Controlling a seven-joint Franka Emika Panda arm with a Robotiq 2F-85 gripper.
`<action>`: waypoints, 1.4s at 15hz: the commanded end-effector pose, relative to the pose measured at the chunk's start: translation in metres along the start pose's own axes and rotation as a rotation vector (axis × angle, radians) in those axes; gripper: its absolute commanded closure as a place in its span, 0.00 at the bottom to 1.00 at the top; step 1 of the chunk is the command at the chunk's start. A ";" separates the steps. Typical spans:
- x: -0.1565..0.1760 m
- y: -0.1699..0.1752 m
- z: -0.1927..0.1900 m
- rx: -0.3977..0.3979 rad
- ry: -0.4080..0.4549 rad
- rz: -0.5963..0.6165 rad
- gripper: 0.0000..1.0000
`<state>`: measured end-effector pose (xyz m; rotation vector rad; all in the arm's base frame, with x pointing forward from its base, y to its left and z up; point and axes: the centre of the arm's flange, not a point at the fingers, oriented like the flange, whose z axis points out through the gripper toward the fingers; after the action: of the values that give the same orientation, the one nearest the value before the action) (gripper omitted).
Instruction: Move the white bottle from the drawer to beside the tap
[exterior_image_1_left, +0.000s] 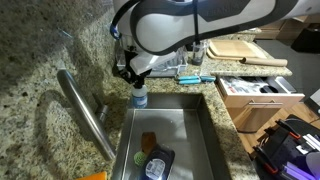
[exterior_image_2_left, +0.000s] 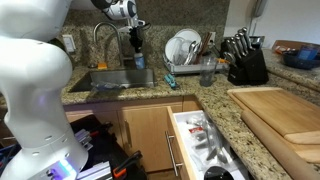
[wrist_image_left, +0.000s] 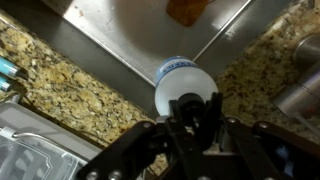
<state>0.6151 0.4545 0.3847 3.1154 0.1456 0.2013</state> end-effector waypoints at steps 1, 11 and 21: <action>0.001 0.000 0.001 -0.014 -0.020 0.006 0.94; 0.009 -0.010 -0.012 0.020 0.037 0.004 0.77; 0.059 -0.057 -0.019 0.059 0.084 0.019 0.94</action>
<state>0.6301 0.4777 0.3952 3.1541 0.1409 0.3074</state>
